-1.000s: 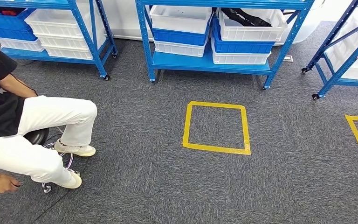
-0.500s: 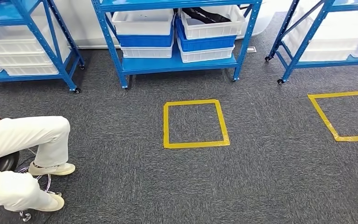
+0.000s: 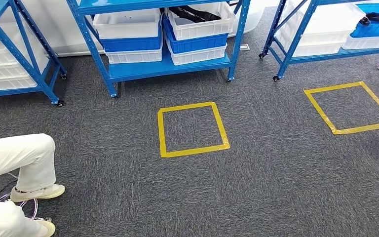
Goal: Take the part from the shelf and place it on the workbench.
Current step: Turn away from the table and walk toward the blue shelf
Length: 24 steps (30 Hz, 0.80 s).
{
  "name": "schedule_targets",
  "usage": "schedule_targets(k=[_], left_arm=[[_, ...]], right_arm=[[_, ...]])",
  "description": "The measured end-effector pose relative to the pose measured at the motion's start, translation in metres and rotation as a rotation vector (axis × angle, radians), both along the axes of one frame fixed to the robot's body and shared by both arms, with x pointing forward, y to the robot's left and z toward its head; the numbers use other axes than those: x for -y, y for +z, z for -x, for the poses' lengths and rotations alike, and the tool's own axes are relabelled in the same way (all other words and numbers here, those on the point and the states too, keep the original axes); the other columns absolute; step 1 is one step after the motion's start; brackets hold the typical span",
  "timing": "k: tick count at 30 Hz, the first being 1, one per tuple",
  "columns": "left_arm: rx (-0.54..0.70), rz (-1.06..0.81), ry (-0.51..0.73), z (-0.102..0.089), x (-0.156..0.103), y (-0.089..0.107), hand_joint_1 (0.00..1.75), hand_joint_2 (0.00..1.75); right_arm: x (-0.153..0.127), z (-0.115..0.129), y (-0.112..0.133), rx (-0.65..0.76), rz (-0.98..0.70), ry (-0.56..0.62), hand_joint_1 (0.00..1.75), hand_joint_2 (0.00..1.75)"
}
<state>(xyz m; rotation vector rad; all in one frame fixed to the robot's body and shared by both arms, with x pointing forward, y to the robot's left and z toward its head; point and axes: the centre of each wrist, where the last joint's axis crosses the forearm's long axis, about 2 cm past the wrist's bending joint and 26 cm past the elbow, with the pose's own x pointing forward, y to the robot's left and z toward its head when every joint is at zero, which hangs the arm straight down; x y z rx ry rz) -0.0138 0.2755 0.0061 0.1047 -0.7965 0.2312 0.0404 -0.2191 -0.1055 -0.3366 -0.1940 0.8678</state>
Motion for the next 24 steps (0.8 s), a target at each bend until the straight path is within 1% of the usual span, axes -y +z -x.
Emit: schedule_targets(k=[8, 15, 24], left_arm=[[0.007, 0.003, -0.001, -0.002, 0.000, 0.000, 0.00, 0.00], [0.025, 0.009, -0.035, -0.011, -0.001, -0.001, 0.00, 0.00], [0.029, 0.002, -0.034, -0.013, -0.001, -0.001, 0.00, 0.00]], right_arm=[[0.000, -0.002, 0.000, -0.007, -0.001, -0.012, 0.00, 0.00], [0.001, 0.004, -0.001, -0.025, 0.000, -0.032, 0.00, 0.00], [0.001, 0.005, -0.001, -0.032, 0.001, -0.037, 0.00, 0.00]])
